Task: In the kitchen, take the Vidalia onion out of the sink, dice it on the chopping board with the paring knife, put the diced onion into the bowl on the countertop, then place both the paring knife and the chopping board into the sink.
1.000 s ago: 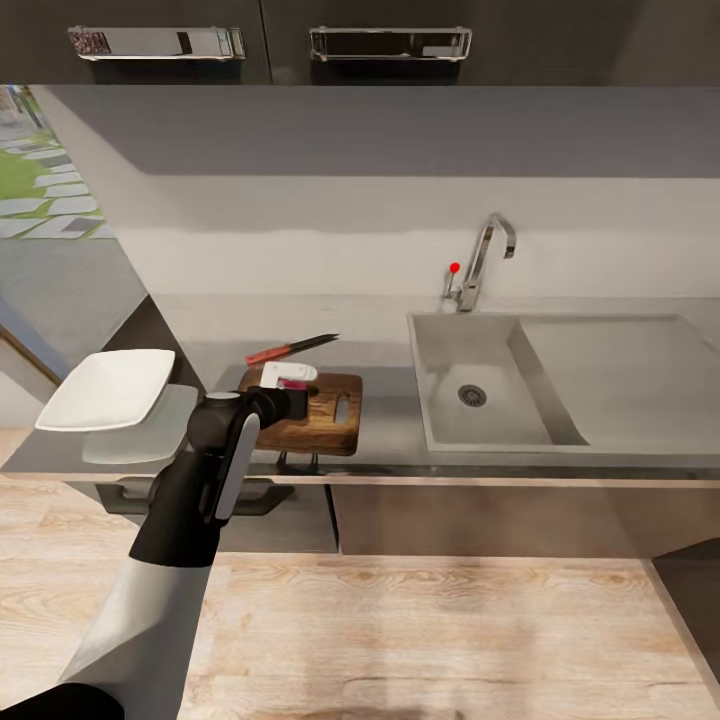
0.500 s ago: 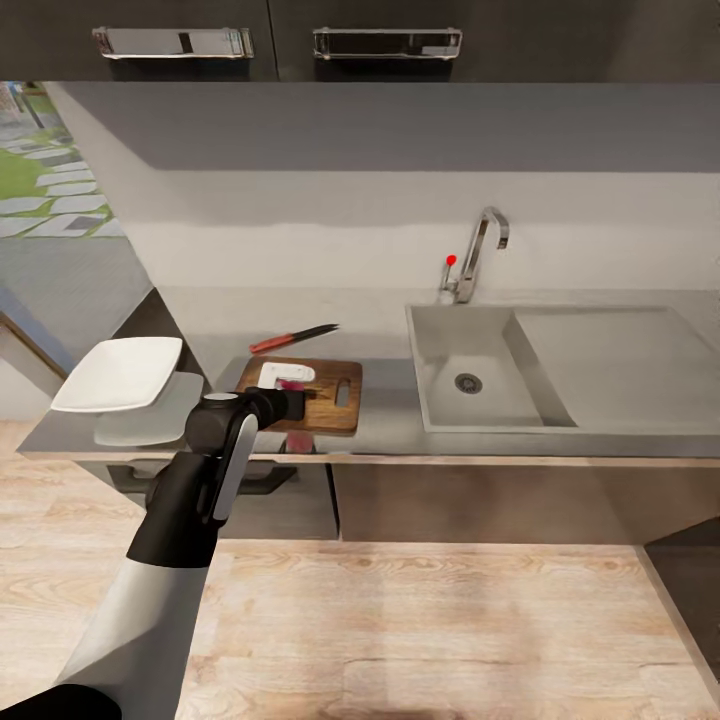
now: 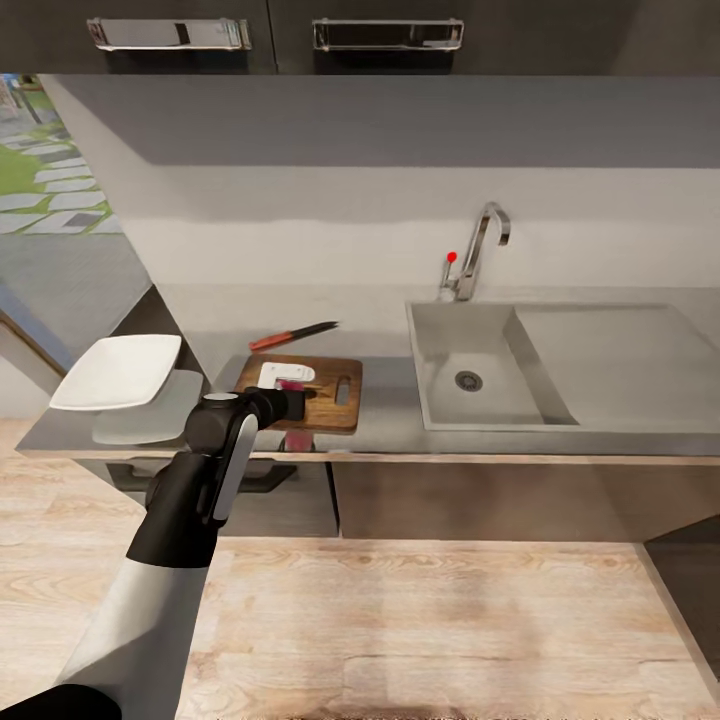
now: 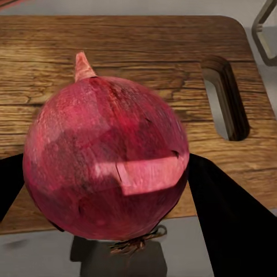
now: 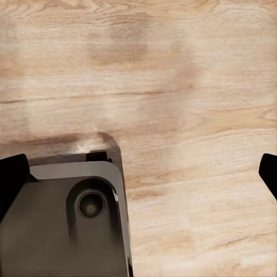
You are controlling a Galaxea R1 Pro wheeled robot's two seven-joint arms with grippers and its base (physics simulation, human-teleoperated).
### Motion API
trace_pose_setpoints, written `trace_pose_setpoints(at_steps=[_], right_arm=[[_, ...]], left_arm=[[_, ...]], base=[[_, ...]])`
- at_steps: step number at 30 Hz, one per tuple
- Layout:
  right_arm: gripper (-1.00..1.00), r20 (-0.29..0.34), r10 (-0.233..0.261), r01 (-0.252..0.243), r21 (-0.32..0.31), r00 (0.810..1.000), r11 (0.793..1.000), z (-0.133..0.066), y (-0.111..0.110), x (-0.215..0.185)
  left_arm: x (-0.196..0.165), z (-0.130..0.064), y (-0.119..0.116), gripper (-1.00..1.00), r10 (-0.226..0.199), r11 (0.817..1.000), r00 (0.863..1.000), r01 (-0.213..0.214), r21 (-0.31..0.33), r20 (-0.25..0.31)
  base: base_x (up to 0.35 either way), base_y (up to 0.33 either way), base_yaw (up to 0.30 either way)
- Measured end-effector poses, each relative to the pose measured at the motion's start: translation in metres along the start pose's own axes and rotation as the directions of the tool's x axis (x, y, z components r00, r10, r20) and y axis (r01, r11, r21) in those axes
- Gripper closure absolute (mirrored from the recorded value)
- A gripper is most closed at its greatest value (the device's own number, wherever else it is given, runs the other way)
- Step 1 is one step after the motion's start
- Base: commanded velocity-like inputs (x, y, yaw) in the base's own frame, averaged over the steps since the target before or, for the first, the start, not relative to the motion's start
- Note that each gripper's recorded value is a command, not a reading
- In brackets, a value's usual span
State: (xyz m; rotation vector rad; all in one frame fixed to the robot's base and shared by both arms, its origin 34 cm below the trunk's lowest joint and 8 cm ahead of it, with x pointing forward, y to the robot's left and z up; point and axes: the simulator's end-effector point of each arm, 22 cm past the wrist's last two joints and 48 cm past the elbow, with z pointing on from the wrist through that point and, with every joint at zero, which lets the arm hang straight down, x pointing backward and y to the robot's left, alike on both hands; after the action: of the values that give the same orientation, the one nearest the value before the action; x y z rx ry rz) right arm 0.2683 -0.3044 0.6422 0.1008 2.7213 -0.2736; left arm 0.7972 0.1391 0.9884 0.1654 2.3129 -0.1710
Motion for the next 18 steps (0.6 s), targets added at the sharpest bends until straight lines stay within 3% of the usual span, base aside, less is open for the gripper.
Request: trace_pose_setpoints(at_steps=[10, 18], right_arm=[[-1.00, -0.013, -0.003, 0.003, 0.000, 1.000, 1.000, 0.0000, -0.0001, 0.0050], [-1.00, -0.014, -0.003, 0.003, 0.000, 1.000, 1.000, -0.0001, -0.0002, 0.0057]], left_arm=[[0.0066, 0.0058, 0.0005, 1.00, -0.002, 1.000, 1.000, 0.002, 0.001, -0.012], [0.0073, 0.0061, 0.0005, 1.00, -0.002, 1.000, 1.000, 0.002, 0.001, -0.013]], base=[[0.006, 0.000, 0.000], [0.171, 0.000, 0.000]])
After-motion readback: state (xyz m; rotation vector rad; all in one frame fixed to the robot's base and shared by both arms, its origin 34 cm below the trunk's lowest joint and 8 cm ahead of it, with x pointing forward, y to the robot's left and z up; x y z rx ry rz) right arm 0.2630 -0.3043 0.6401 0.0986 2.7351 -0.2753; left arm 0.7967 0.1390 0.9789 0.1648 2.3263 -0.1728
